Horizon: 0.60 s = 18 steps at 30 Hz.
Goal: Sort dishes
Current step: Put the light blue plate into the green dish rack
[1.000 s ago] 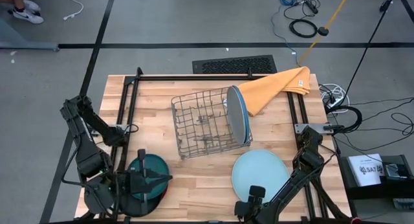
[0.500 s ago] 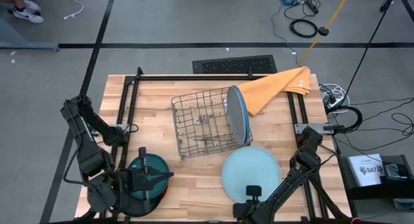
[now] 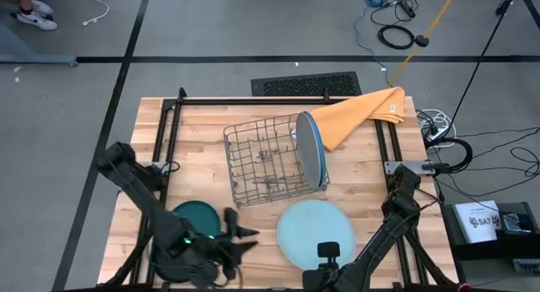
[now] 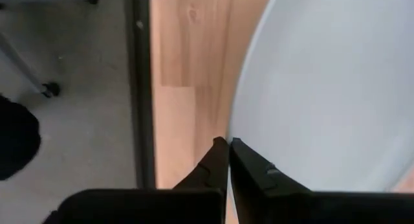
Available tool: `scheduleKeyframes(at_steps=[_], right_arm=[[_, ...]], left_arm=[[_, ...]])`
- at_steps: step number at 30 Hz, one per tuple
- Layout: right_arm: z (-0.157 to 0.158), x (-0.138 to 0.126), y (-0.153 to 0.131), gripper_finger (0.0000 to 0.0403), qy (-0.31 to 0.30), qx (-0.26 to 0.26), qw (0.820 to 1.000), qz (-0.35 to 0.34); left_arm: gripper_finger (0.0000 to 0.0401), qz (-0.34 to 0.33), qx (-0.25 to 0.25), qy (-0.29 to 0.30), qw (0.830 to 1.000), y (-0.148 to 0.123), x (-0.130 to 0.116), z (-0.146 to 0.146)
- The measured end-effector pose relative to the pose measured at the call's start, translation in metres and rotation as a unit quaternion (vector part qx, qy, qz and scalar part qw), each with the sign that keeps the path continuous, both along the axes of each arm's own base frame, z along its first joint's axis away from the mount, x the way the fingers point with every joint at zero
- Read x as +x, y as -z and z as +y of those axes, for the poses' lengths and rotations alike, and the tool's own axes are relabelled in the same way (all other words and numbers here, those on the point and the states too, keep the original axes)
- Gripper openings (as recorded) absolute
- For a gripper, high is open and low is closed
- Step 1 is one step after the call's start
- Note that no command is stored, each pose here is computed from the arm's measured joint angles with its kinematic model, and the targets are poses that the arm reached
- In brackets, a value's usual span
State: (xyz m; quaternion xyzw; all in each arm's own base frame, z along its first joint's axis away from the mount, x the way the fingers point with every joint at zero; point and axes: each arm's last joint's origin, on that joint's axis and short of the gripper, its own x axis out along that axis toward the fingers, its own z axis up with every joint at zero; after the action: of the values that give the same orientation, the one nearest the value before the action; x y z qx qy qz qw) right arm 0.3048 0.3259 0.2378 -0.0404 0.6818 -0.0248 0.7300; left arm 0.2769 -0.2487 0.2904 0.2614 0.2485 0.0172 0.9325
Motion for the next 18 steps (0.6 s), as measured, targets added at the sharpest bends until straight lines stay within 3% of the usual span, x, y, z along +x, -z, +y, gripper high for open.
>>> scheduleKeyframes(at_steps=[4, 7, 12, 18], right_arm=[[-0.001, 0.000, -0.002, 0.0000, -0.011, -0.004, 1.000, 0.006], [-0.003, 0.000, -0.002, 0.0000, -0.016, -0.005, 1.000, 0.010], [-0.004, 0.001, -0.002, 0.0000, -0.019, -0.007, 1.000, 0.011], [-0.004, 0.001, -0.003, 0.0000, -0.021, -0.006, 1.000, 0.011]], left_arm=[[0.0202, 0.032, 0.010, 0.065, 0.997, 0.032, 0.031, -0.008], [0.0223, 0.066, 0.013, 0.092, 0.993, 0.057, 0.051, -0.009], [0.0230, 0.108, 0.005, 0.099, 0.989, 0.085, 0.073, -0.005], [0.0230, 0.121, 0.000, 0.093, 0.988, 0.098, 0.089, -0.001]])
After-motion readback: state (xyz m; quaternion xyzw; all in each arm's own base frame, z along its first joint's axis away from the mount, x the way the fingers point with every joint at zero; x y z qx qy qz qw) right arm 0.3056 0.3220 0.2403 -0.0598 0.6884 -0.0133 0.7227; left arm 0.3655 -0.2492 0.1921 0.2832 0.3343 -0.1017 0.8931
